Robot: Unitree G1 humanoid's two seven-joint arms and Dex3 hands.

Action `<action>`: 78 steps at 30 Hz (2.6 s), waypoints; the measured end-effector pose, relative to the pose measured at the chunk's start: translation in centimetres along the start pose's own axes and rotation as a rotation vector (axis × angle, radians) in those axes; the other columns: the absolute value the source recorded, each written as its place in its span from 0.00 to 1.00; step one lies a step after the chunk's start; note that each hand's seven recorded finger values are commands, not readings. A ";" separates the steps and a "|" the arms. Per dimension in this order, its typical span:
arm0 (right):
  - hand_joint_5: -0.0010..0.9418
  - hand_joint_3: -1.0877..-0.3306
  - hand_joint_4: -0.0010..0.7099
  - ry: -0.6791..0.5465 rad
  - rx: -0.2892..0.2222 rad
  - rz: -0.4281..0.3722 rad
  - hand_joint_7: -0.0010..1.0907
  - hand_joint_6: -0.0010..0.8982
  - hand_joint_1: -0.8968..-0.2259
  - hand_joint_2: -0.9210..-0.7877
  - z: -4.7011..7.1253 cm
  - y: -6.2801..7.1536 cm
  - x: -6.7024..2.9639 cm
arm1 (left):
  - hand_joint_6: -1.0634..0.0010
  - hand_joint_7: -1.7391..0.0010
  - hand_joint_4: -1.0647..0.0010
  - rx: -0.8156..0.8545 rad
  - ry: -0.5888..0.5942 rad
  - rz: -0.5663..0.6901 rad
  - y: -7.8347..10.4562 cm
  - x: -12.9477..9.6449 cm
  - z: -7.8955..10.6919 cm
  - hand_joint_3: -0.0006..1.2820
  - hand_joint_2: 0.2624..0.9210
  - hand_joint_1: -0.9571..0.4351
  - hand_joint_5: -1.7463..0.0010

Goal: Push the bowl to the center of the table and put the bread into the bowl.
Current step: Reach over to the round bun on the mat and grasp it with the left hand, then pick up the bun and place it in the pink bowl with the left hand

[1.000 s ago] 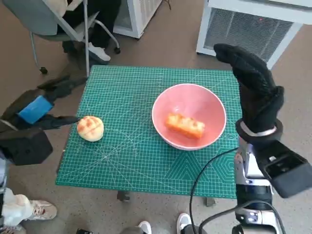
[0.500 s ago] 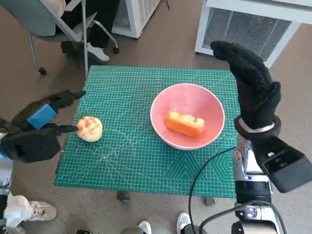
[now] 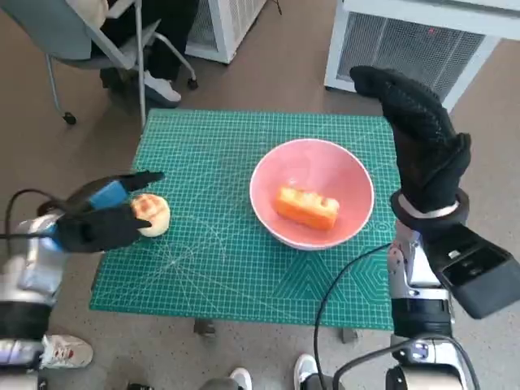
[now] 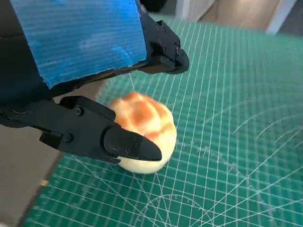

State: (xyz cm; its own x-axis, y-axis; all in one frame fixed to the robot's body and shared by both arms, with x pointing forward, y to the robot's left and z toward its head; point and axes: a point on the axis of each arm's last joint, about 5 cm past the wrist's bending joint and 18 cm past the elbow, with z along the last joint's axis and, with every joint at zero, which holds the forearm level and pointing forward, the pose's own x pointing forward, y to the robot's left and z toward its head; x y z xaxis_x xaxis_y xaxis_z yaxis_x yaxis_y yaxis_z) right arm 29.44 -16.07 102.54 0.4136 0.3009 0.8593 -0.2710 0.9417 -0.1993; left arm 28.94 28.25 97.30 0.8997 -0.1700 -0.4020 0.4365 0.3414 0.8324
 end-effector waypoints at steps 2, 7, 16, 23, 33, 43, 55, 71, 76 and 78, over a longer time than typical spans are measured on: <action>0.47 0.32 0.00 -0.004 -0.004 0.000 0.56 0.00 0.45 0.00 0.1 -0.1 0.04 | 0.49 0.90 0.48 0.002 0.011 -0.008 -0.2 0.4 0.1 0.00 0.95 0.56 0.95; 0.48 0.32 0.00 -0.016 -0.010 0.005 0.57 0.00 0.45 0.00 0.3 -0.1 0.21 | 0.44 0.61 0.32 0.007 0.033 -0.017 -0.4 1.2 0.3 0.05 0.98 0.54 0.85; 0.50 0.32 0.00 -0.019 -0.014 -0.001 0.57 0.00 0.45 0.00 0.4 -0.1 0.22 | 0.46 0.27 0.39 0.011 0.045 0.008 -0.2 1.5 -0.1 0.09 1.00 0.68 0.36; 0.50 0.32 0.00 -0.018 -0.017 -0.002 0.57 0.00 0.45 0.00 0.4 -0.1 0.21 | 0.45 0.28 0.39 0.005 0.040 -0.002 0.0 1.5 -0.2 0.08 1.00 0.69 0.33; 0.50 0.32 0.00 -0.017 -0.023 -0.002 0.57 0.00 0.44 0.00 0.4 0.0 0.23 | 0.45 0.25 0.40 0.001 -0.051 0.032 1.7 0.7 1.1 0.09 1.00 0.69 0.36; 0.50 0.34 0.00 -0.017 -0.020 -0.004 0.57 0.00 0.44 0.00 0.4 0.1 0.23 | 0.45 0.27 0.37 0.020 -0.233 0.218 5.2 -1.2 4.1 0.07 1.00 0.69 0.36; 0.50 0.34 0.00 -0.014 -0.007 -0.011 0.57 0.00 0.43 0.00 0.3 0.1 0.22 | 0.45 0.28 0.35 0.068 -0.498 0.350 8.0 -1.9 10.3 0.07 1.00 0.69 0.35; 0.50 0.34 0.00 -0.013 -0.002 -0.013 0.57 0.00 0.43 0.00 0.3 0.1 0.18 | 0.57 0.20 0.53 0.156 -0.739 0.261 6.5 0.6 18.1 0.18 1.00 0.60 0.41; 0.50 0.34 0.00 -0.015 -0.004 -0.012 0.57 0.00 0.44 0.00 0.4 0.0 0.17 | 0.61 0.75 0.66 0.201 -0.741 0.213 5.4 1.7 19.5 0.09 0.99 0.54 0.89; 0.50 0.34 0.00 -0.016 -0.004 -0.012 0.57 0.00 0.44 0.00 0.4 0.0 0.15 | 0.63 0.85 0.73 0.216 -0.731 0.190 5.1 2.1 19.9 0.07 0.99 0.50 0.95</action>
State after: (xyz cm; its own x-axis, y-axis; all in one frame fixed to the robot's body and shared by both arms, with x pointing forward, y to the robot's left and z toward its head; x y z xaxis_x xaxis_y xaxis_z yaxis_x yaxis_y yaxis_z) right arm 29.14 -16.05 102.85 0.4031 0.2874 0.8688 -0.2628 0.9458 -0.1909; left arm 32.96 11.24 108.24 0.6950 -0.7175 0.0457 0.1973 0.2515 0.9475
